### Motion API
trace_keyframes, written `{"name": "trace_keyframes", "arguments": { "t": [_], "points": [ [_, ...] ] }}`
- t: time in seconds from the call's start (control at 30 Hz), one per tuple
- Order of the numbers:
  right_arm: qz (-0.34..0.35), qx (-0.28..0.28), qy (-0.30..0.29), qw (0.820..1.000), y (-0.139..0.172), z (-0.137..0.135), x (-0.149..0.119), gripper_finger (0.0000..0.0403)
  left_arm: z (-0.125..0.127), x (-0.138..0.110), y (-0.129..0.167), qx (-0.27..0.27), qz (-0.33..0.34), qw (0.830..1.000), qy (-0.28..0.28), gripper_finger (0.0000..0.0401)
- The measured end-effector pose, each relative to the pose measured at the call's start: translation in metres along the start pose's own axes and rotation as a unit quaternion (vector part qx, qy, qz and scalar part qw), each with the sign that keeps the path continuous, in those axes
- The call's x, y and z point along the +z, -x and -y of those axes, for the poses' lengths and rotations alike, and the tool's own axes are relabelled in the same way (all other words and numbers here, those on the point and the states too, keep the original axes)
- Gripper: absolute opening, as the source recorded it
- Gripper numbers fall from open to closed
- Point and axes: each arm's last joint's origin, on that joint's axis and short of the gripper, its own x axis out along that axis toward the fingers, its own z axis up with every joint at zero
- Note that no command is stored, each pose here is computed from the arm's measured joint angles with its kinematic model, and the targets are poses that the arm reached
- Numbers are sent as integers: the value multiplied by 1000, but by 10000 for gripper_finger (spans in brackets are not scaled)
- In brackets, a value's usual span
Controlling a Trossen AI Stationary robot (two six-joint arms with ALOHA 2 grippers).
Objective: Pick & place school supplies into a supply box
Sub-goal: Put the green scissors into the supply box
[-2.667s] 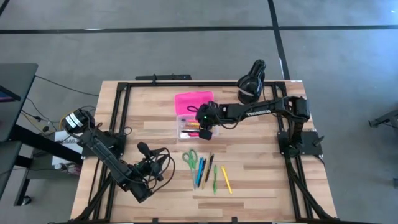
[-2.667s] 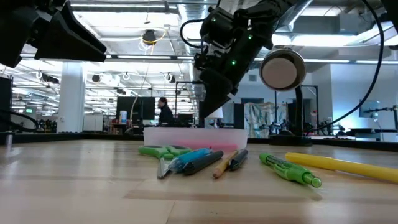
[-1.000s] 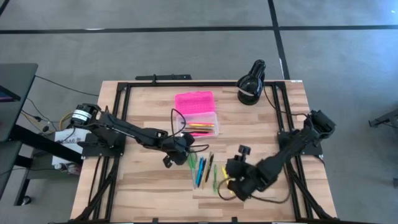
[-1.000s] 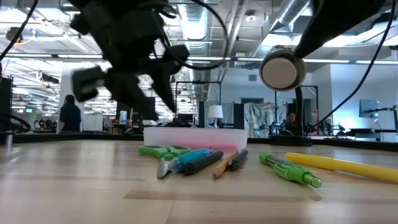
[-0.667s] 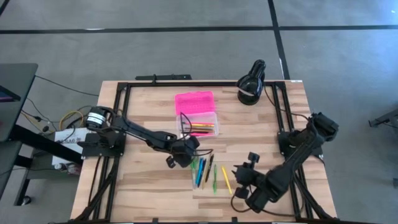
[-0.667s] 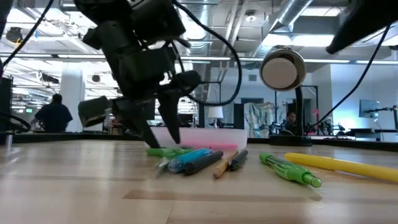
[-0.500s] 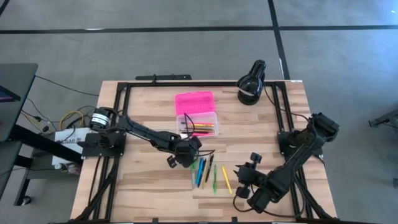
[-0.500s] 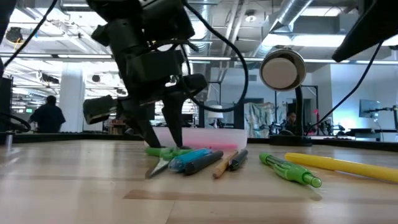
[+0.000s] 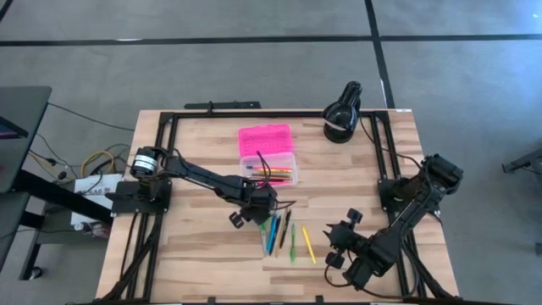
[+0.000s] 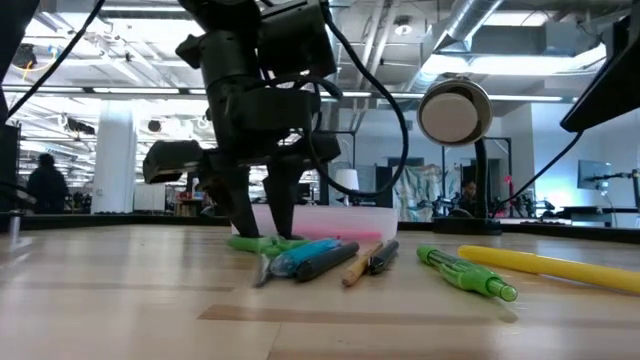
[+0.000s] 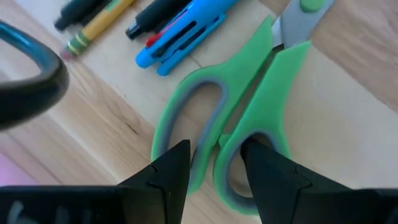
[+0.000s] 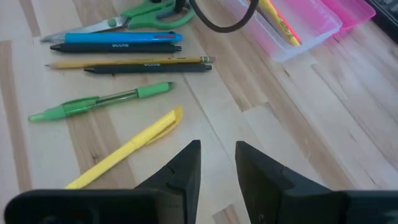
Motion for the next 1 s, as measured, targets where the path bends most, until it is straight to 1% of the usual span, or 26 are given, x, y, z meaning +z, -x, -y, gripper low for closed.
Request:
{"name": "trace_keyframes", "arguments": {
  "t": [0.17,0.43,0.57,0.83,1.0],
  "points": [
    [0,-3,2,1000,-1,1,1,95,8,-1,0,-27,-16,999,45,148],
    [0,-3,4,1000,-1,1,1,95,23,2,1,-52,-48,992,105,148],
    [1,-1,15,1000,-1,0,1,95,30,4,2,-61,-64,987,133,148],
    [2,-1,25,1000,-1,0,1,95,46,7,4,-64,-104,981,152,148],
    [15,-6,29,999,-1,0,1,95,54,8,5,-68,-125,976,167,148]
  ]
}}
